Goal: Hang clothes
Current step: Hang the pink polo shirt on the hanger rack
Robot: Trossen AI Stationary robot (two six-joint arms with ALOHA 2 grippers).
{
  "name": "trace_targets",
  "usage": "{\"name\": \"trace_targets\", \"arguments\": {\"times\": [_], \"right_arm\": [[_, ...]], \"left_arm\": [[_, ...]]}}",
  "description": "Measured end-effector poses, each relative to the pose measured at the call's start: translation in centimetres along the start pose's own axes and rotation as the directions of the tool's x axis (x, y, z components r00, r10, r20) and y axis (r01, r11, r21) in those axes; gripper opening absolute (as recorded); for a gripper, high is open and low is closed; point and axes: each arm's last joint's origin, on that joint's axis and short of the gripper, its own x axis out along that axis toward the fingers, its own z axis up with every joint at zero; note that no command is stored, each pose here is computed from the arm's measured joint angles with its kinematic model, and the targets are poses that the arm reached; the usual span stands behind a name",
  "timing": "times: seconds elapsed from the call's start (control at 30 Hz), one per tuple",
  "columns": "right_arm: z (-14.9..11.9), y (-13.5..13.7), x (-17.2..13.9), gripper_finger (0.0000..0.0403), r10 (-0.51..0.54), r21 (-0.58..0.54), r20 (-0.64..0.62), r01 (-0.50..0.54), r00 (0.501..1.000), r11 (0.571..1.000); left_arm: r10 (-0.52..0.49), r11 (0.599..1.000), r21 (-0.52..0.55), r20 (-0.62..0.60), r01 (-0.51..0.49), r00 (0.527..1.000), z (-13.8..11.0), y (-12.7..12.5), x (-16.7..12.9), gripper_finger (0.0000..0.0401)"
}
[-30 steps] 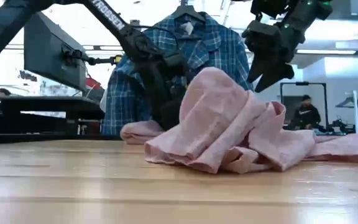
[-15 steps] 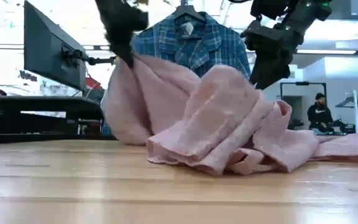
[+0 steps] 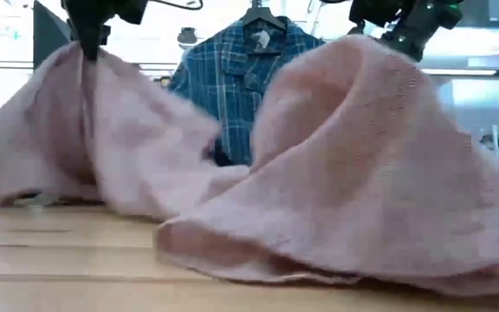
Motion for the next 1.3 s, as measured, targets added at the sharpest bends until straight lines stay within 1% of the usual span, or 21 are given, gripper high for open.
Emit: {"name": "trace_targets", "arguments": {"times": [0.07,0.13,0.23,0.33,0.43,0.5,0.57,0.63,0.7,0.77,0.8,0.87,0.9,0.97,1.07,1.17,1.23,1.3], "right_arm": [[0.0,0.3,0.0,0.0234,0.012,0.022,0.003,-0.012,1.0,1.0],[0.0,0.8,0.0,0.0234,0.034,0.043,0.014,-0.035,0.999,0.998],[0.1,1.9,0.0,0.0234,0.081,0.088,0.046,-0.085,0.996,0.992],[0.1,3.8,0.7,0.0234,0.14,0.122,0.074,-0.148,0.987,0.981],[0.2,6.3,2.1,0.0234,0.218,0.098,0.115,-0.229,0.969,0.968],[0.0,7.7,3.7,0.0234,0.249,0.1,0.11,-0.26,0.962,0.96],[-0.6,8.7,5.5,0.0234,0.253,0.14,0.076,-0.262,0.964,0.955],[-1.5,9.4,7.3,0.0234,0.24,0.199,0.024,-0.24,0.971,0.95],[-2.4,9.9,9.0,0.0234,0.222,0.24,-0.028,-0.209,0.975,0.948],[-3.1,10.2,10.3,0.0234,0.209,0.284,-0.064,-0.183,0.976,0.941],[-3.4,10.4,10.8,0.0234,0.203,0.307,-0.078,-0.171,0.976,0.936],[-4.0,10.5,11.7,0.0234,0.19,0.34,-0.106,-0.144,0.976,0.929],[-4.3,10.6,12.0,0.0234,0.186,0.346,-0.116,-0.136,0.976,0.928],[-4.7,10.5,12.5,0.0234,0.169,0.35,-0.14,-0.111,0.976,0.93],[-4.6,10.0,12.7,0.0234,0.148,0.357,-0.158,-0.084,0.976,0.93],[-4.4,9.1,12.7,0.0234,0.116,0.365,-0.182,-0.042,0.976,0.93],[-4.1,8.4,12.7,0.0234,0.099,0.344,-0.189,-0.029,0.977,0.939],[-3.8,7.9,12.7,0.0234,0.091,0.305,-0.185,-0.031,0.979,0.952]], "left_arm": [[-0.027,0.999,0.024,0.01,0.027,1.0,0.1,-0.1,0.0,0.0097],[-0.034,0.999,0.044,0.044,0.032,0.998,0.4,-0.2,-0.3,0.011],[-0.035,0.997,0.074,0.197,0.02,0.98,1.5,-0.8,-0.9,0.0114],[-0.092,0.99,0.129,0.329,0.051,0.94,2.8,-1.7,-0.9,0.0113],[-0.126,0.981,0.186,0.386,0.057,0.914,4.0,-2.3,1.0,0.0112],[-0.152,0.973,0.221,0.386,0.068,0.91,4.8,-2.3,3.1,0.0112],[-0.163,0.971,0.224,0.39,0.078,0.906,5.7,-1.9,5.3,0.0112],[-0.162,0.975,0.208,0.421,0.079,0.892,6.9,-1.5,7.3,0.0112],[-0.138,0.981,0.183,0.436,0.063,0.889,7.8,-1.1,9.2,0.0112],[-0.09,0.992,0.121,0.41,0.043,0.908,8.5,-0.6,11.2,0.0111],[-0.066,0.997,0.064,0.387,0.045,0.919,8.7,-0.3,12.3,0.0111],[-0.043,0.996,-0.056,0.293,0.062,0.955,8.9,0.0,14.7,0.0111],[-0.054,0.995,-0.068,0.247,0.073,0.967,8.9,0.0,15.7,0.0111],[-0.11,0.993,-0.024,0.186,0.116,0.976,8.8,-1.0,17.1,0.0111],[-0.191,0.981,0.042,0.118,0.187,0.975,8.0,-3.1,17.3,0.0111],[-0.204,0.978,0.063,0.073,0.2,0.976,6.3,-5.0,16.2,0.0111],[-0.224,0.971,0.095,0.06,0.218,0.973,4.8,-6.5,14.9,0.0111],[-0.248,0.965,0.097,0.041,0.243,0.968,3.0,-8.0,14.0,0.0111]]}}
